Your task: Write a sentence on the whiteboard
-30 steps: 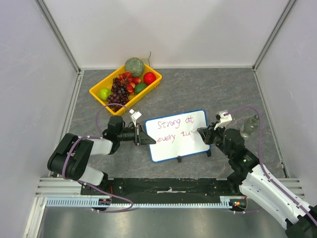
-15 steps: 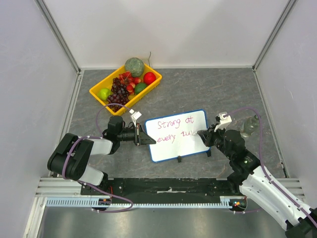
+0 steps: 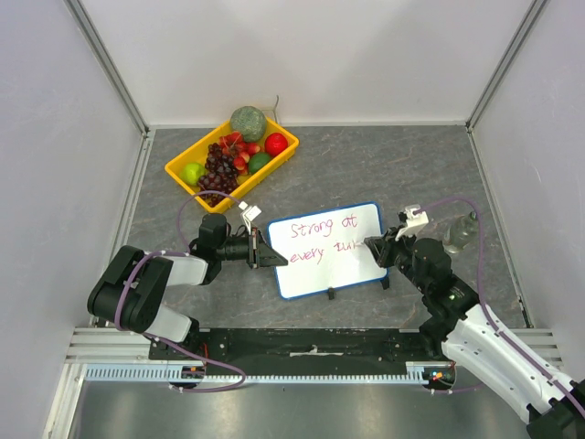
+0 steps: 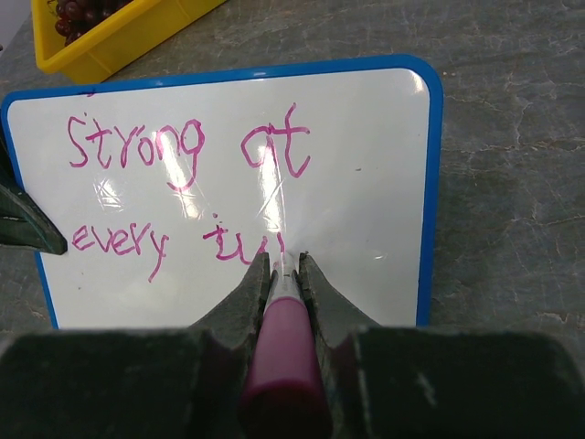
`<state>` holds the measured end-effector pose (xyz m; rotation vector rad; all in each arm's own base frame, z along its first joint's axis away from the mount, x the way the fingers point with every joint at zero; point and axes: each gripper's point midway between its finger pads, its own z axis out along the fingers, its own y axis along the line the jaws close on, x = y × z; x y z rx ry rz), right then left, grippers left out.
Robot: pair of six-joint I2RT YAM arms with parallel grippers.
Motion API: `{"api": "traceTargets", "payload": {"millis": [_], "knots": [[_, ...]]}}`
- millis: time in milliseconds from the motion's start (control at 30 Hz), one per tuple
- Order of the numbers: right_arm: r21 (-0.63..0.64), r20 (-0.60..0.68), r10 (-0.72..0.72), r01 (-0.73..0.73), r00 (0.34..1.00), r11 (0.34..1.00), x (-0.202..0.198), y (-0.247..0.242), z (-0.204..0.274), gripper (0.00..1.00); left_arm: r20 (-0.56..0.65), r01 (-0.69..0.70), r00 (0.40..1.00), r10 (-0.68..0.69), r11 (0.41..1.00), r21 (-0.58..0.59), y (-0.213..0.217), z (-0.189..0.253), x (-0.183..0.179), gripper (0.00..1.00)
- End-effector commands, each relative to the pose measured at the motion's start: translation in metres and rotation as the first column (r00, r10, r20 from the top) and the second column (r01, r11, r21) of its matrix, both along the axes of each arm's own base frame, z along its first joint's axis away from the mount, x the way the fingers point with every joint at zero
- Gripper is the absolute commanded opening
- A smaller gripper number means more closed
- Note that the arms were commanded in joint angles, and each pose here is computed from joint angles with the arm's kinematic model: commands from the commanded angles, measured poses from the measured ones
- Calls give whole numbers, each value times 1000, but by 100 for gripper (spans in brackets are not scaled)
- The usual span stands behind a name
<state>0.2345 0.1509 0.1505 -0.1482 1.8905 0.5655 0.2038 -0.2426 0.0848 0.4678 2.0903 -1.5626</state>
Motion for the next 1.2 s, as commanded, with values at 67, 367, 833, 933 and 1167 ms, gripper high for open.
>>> {"api": "traceTargets", "payload": {"millis": [67, 367, 833, 933, 1167], "knots": [[12, 66, -78, 77, 995, 997, 14, -9, 24, 0, -18, -87, 996, 89, 993, 76, 11, -23, 9, 2], [15, 61, -84, 83, 995, 996, 17, -8, 23, 0, -15, -85, 996, 87, 994, 74, 11, -22, 9, 2], [12, 53, -97, 97, 994, 995, 14, -12, 19, 0, -16, -84, 996, 85, 994, 74, 11, -22, 8, 2], [13, 47, -87, 87, 995, 996, 11, -11, 17, 0, -18, -84, 996, 86, 994, 74, 10, -22, 8, 2], [8, 35, -70, 70, 997, 998, 8, -10, 13, 0, -16, -84, 996, 85, 994, 74, 11, -22, 8, 2]]}}
